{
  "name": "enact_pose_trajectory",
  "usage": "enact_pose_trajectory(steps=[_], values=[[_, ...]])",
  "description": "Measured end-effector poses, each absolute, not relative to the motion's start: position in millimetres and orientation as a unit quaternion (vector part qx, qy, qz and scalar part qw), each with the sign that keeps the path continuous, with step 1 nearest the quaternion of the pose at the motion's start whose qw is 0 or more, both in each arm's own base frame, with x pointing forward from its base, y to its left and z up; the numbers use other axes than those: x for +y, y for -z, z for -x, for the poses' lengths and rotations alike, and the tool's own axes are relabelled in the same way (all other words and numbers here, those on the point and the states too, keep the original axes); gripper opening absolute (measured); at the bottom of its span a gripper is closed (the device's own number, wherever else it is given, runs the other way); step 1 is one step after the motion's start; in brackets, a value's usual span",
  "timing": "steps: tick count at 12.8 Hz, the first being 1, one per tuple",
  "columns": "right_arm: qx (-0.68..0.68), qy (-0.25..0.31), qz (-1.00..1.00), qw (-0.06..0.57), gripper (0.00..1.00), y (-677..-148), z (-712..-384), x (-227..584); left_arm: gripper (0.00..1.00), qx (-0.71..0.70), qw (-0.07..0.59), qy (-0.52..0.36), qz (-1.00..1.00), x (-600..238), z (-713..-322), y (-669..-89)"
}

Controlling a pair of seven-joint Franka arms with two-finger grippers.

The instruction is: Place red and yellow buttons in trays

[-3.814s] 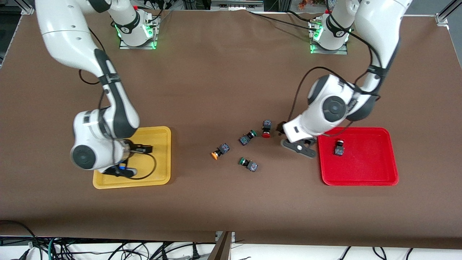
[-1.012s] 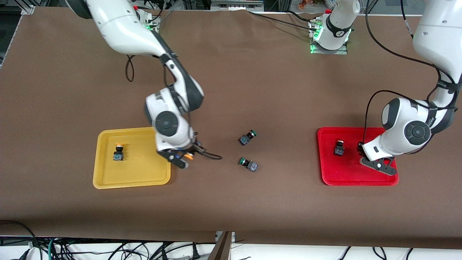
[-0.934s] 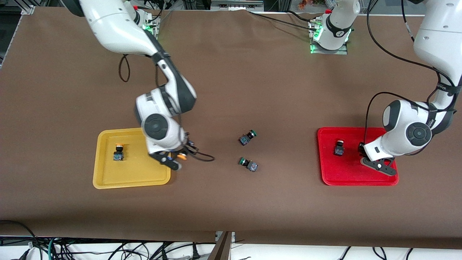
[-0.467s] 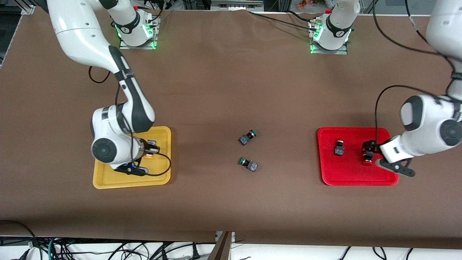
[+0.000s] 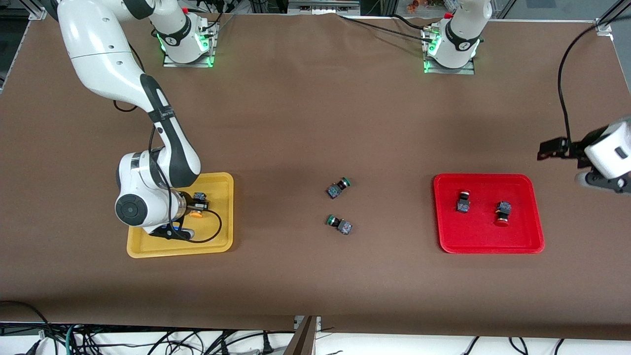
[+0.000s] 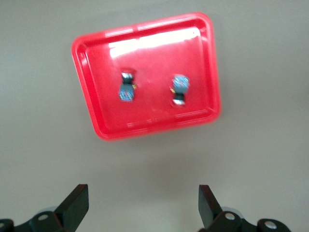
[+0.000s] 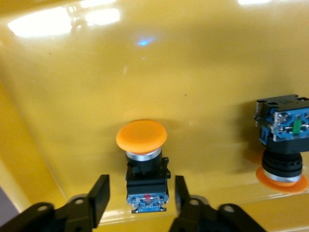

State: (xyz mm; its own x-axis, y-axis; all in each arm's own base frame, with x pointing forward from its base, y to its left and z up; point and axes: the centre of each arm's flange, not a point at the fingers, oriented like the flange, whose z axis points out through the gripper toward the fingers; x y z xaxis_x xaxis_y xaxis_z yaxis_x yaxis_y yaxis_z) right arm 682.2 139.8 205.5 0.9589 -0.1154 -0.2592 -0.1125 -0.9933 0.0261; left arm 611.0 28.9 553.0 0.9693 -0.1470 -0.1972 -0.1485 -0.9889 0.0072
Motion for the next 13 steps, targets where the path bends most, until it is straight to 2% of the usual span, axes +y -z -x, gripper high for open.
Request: enact_pose_trajectory(steps=[3,5,7,10,13], values=[[-0.023,0.139,-0.99,0.001,0.99,-260,-687,116,1.0,0.03,0.017,-0.079,0.996,12,-607,-586],[-0.008,0.16,-0.987,-0.004,1.0,-331,-689,84,1.0,-0.011,0.003,-0.044,0.999,30,-615,-581],[-0.002,0.158,-0.987,-0.004,1.0,-410,-687,55,1.0,-0.023,0.003,-0.022,0.999,29,-605,-580],[0.008,0.118,-0.993,0.007,1.0,-500,-672,36,1.0,-0.019,0.008,-0.001,1.0,12,-569,-592],[0.01,0.081,-0.997,0.003,1.0,-581,-636,35,1.0,-0.005,0.012,0.0,1.0,-3,-551,-597]])
